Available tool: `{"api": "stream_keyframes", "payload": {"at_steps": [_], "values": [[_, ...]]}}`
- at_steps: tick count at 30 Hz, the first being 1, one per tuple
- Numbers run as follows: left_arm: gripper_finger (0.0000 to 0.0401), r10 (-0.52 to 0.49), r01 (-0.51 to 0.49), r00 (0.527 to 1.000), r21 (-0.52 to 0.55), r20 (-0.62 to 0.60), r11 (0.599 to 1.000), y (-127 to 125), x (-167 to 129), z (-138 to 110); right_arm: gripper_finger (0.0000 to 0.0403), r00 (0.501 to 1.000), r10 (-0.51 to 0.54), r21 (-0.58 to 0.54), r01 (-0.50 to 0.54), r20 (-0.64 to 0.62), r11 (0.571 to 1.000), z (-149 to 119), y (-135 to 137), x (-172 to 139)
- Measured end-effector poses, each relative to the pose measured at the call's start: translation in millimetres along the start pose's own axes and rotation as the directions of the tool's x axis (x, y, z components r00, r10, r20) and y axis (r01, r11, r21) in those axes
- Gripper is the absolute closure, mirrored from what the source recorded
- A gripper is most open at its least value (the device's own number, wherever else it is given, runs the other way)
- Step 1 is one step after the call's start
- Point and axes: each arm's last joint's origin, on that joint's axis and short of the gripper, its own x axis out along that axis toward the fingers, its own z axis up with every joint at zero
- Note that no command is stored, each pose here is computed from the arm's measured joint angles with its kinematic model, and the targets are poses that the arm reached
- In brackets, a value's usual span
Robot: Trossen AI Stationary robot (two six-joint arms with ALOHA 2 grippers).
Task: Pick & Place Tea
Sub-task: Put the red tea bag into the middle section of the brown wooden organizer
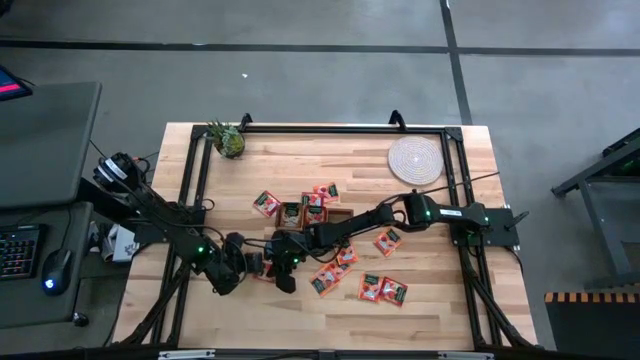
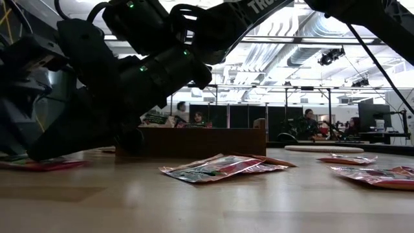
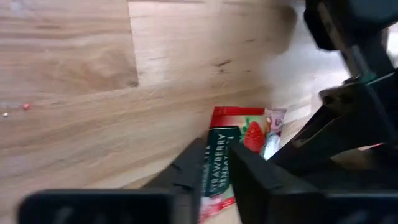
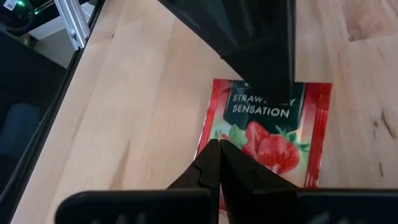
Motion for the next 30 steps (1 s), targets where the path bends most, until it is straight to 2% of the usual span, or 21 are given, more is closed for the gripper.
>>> {"api": "stream_keyframes", "payload": {"at_steps": [2, 4, 14, 23, 30], "values": [[0.0378, 0.006, -0.006, 1.000, 0.022, -0.010, 1.000, 0, 0, 0, 0.0403, 1.000, 0.000, 0.000, 0.000, 0.001, 1.000, 0, 0, 0], [0.0394, 0.007, -0.006, 1.000, 0.037, -0.011, 0.999, 0, 0, 0, 0.0403, 1.000, 0.000, 0.000, 0.000, 0.001, 1.000, 0, 0, 0], [0.0400, 0.012, -0.014, 0.999, 0.073, 0.030, 0.997, 2, 0, 2, 0.0403, 1.000, 0.008, -0.002, -0.008, 0.001, 1.000, 1, 1, -1], [0.0401, -0.005, 0.001, 0.999, 0.101, 0.038, 0.995, -1, -1, 1, 0.0403, 1.000, 0.013, -0.036, -0.014, -0.010, 0.999, 16, 14, -20], [0.0401, -0.004, -0.003, 0.999, 0.136, 0.052, 0.991, -10, -8, -1, 0.0403, 0.981, -0.185, -0.080, 0.180, -0.062, 0.980, 39, 29, -69]]}}
